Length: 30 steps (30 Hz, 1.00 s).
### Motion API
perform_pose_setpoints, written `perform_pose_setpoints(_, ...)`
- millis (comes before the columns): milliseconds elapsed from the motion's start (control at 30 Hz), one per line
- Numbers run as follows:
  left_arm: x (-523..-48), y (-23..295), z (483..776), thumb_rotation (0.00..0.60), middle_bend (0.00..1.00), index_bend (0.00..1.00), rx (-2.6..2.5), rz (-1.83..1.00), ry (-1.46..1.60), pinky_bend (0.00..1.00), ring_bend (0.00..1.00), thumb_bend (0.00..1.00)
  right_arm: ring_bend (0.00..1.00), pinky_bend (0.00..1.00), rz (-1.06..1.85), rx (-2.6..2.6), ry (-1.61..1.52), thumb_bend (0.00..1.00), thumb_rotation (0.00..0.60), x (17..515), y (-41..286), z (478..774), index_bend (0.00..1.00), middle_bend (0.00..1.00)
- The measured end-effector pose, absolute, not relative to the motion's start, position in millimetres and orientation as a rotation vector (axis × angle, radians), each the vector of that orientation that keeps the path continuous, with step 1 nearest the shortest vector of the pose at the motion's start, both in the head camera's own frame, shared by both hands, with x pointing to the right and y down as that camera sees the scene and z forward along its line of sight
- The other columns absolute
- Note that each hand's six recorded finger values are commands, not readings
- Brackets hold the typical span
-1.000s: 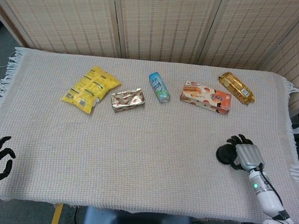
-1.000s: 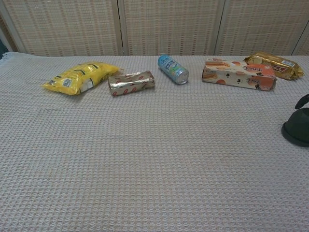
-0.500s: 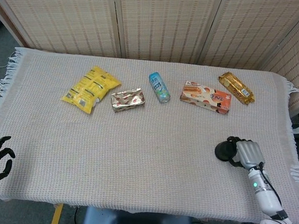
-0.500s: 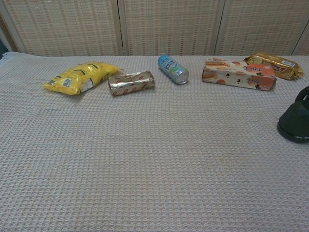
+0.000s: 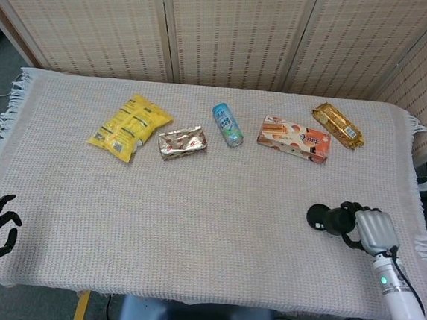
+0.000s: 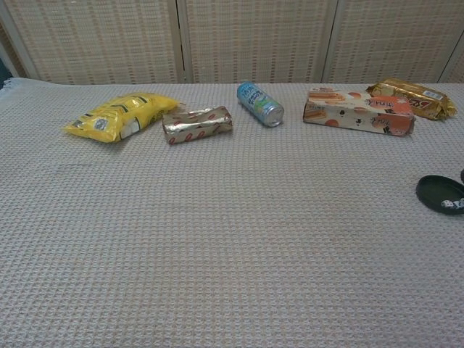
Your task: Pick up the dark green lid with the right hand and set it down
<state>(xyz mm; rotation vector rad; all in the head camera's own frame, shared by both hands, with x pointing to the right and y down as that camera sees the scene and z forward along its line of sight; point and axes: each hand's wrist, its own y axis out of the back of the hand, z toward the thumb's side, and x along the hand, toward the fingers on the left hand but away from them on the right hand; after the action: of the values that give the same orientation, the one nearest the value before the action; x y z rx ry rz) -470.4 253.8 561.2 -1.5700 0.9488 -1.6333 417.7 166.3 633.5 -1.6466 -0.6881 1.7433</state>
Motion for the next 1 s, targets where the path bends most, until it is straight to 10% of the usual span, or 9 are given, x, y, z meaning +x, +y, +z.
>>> perform_pose_setpoints(300, -469, 254, 563, 0.600, 0.14, 0.49, -1.570, -1.637, 0.938, 0.54, 0.20, 0.53, 0.32, 0.39, 1.949, -1.545, -0.633, 0.24, 0.600, 457, 191, 636, 0.42, 0.36)
perform_pose_setpoints(533, -469, 254, 562, 0.600, 0.14, 0.49, -1.570, -1.635, 0.944, 0.54, 0.20, 0.53, 0.04, 0.32, 1.999, -1.580, -0.580, 0.24, 0.600, 463, 196, 647, 0.02, 0.08)
perform_pose_setpoints(1000, -469, 254, 563, 0.600, 0.15, 0.49, -1.569, -1.637, 0.939, 0.54, 0.20, 0.53, 0.00, 0.17, 1.914, -1.655, -0.682, 0.18, 0.600, 453, 187, 630, 0.00, 0.00)
